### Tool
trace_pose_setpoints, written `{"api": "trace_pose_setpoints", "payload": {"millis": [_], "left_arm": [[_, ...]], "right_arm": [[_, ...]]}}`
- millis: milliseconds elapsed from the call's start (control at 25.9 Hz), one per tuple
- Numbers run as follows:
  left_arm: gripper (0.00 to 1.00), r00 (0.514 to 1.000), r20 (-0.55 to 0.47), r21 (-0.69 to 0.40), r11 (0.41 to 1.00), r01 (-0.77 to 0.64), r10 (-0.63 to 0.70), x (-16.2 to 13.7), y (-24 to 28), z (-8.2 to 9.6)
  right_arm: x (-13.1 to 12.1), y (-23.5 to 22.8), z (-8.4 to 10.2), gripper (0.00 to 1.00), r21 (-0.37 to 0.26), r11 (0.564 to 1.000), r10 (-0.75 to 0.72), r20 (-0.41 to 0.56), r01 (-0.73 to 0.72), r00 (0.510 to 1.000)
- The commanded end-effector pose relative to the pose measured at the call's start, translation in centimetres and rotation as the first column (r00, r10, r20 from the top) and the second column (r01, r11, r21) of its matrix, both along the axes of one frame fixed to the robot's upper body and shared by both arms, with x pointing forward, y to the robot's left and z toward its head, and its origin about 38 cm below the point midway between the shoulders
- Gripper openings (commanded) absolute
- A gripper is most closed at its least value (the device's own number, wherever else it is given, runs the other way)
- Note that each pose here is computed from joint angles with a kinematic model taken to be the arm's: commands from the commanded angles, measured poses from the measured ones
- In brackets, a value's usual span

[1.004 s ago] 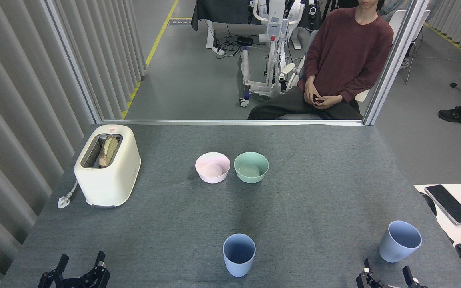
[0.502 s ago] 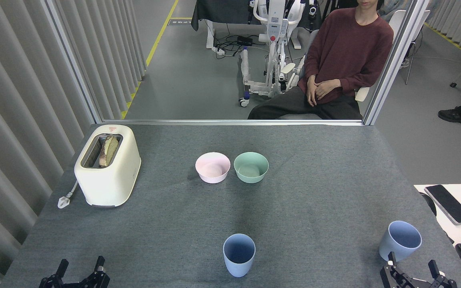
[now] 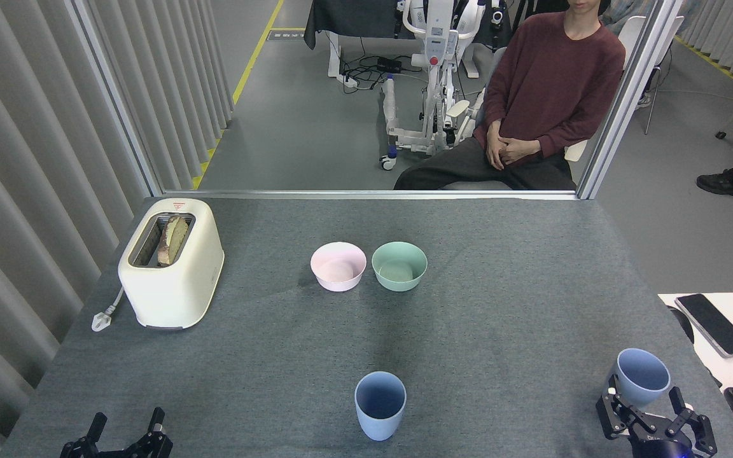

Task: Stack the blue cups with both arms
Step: 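Reach the right gripper to the other blue cup and grasp it, then lift the blue cup with the right gripper over the placed cup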

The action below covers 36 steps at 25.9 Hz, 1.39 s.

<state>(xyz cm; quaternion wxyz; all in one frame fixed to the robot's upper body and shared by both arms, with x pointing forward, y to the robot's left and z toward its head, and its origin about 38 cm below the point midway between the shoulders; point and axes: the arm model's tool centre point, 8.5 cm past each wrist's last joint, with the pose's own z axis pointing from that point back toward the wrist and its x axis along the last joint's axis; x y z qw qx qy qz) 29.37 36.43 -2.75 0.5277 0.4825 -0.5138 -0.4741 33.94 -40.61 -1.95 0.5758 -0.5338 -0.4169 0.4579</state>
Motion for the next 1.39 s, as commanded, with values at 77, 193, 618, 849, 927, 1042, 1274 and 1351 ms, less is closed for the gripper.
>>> {"api": "trace_pose_setpoints", "payload": {"millis": [77,193,618,849,927,1042,1274,1351], "left_arm": [[1.00,1.000,0.000,0.003,1.000,-0.002,0.002,0.1,0.1,0.0],[1.00,1.000,0.003,0.004,1.000,0.000,0.000,0.2,0.0,0.1],[1.00,1.000,0.008,0.007,1.000,0.001,-0.001,0.4,-0.1,0.2],[1.00,1.000,0.003,0.004,1.000,0.000,0.000,0.0,-0.2,-0.1],[1.00,1.000,0.005,0.006,1.000,0.000,0.000,-0.1,-0.1,0.0],[1.00,1.000,0.005,0.004,1.000,-0.001,0.001,-0.1,-0.1,0.0],[1.00,1.000,0.005,0.005,1.000,-0.003,0.003,-0.1,0.0,0.0],[1.00,1.000,0.007,0.005,1.000,-0.002,0.002,-0.1,-0.1,0.0]], "right_arm": [[1.8,0.8,-0.6,1.00,0.017,1.000,0.013,-0.005,-0.013,1.000],[1.9,0.8,-1.1,0.94,0.012,1.000,0.001,-0.016,0.000,1.000],[-2.5,13.2,9.2,0.41,-0.125,0.903,0.431,0.269,-0.412,0.862],[-2.5,30.3,10.9,0.42,-0.179,0.747,0.664,0.246,-0.640,0.706],[-2.6,33.5,11.6,0.42,-0.198,0.722,0.691,0.249,-0.663,0.679],[-3.0,35.2,11.4,0.42,-0.185,0.700,0.714,0.216,-0.690,0.666],[-3.4,34.3,10.0,0.43,-0.156,0.719,0.695,0.176,-0.677,0.697],[-2.9,32.6,9.3,0.43,-0.146,0.750,0.661,0.148,-0.645,0.736]]}}
